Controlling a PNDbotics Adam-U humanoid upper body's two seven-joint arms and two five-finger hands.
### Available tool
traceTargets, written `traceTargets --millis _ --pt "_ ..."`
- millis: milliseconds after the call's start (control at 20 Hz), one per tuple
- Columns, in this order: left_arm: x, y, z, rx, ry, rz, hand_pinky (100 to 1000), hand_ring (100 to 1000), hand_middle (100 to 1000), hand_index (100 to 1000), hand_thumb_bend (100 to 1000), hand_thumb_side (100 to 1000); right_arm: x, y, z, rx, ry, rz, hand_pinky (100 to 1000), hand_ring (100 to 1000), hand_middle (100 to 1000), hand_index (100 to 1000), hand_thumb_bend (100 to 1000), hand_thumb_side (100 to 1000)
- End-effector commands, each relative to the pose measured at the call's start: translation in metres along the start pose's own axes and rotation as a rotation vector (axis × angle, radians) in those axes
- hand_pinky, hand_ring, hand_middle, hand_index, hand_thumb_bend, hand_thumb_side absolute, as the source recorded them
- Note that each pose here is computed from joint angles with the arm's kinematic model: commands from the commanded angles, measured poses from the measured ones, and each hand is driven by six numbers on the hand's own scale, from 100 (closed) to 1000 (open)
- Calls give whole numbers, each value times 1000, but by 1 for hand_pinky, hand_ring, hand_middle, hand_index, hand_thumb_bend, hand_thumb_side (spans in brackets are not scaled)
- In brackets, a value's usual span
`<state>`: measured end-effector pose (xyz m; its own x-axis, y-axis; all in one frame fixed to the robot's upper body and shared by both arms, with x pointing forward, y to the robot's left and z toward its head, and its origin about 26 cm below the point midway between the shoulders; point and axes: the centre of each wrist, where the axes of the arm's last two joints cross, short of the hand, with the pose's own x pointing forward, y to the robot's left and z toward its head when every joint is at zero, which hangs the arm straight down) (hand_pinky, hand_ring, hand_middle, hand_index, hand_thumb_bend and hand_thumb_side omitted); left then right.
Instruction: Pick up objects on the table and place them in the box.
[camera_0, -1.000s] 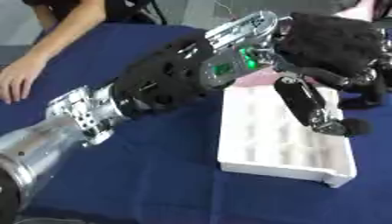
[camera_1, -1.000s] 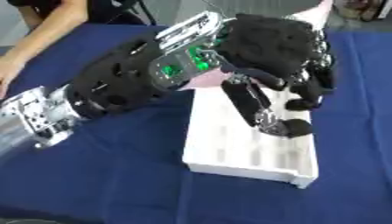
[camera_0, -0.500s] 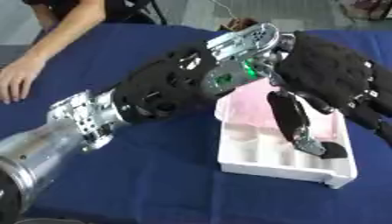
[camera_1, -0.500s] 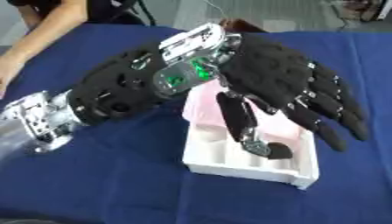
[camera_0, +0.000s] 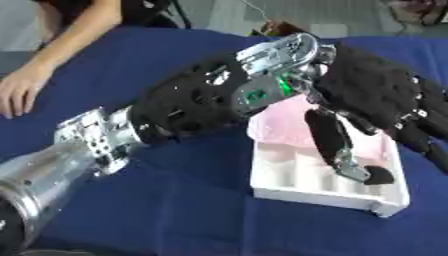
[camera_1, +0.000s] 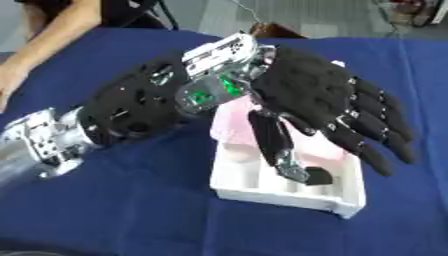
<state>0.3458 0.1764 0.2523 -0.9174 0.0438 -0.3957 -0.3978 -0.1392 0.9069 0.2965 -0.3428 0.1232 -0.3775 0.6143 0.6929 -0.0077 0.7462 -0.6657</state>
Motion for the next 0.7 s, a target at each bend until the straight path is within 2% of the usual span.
traceTargets --millis 50,200,400,500,600,700 --pt "-3 4 8 -37 0 -27 968 988 973 968 100 870 3 -7 -1 -14 -16 14 587 675 799 947 100 761" --pt "-2 3 12 -29 16 -17 965 986 973 968 100 873 3 -7 0 -16 -13 15 587 675 799 947 100 761" --pt "5 9 22 48 37 19 908 963 973 987 100 869 2 -8 1 -21 -8 17 587 675 799 947 100 763" --pt "13 18 28 112 44 52 869 947 969 983 100 866 2 -9 2 -24 -3 19 587 674 799 946 100 764" --pt "24 35 34 201 38 91 835 932 964 979 100 856 1 -10 3 -28 4 22 587 674 799 946 100 765" --pt "26 45 44 287 21 134 805 920 961 979 100 851 0 -10 4 -30 11 24 586 674 798 946 100 767"
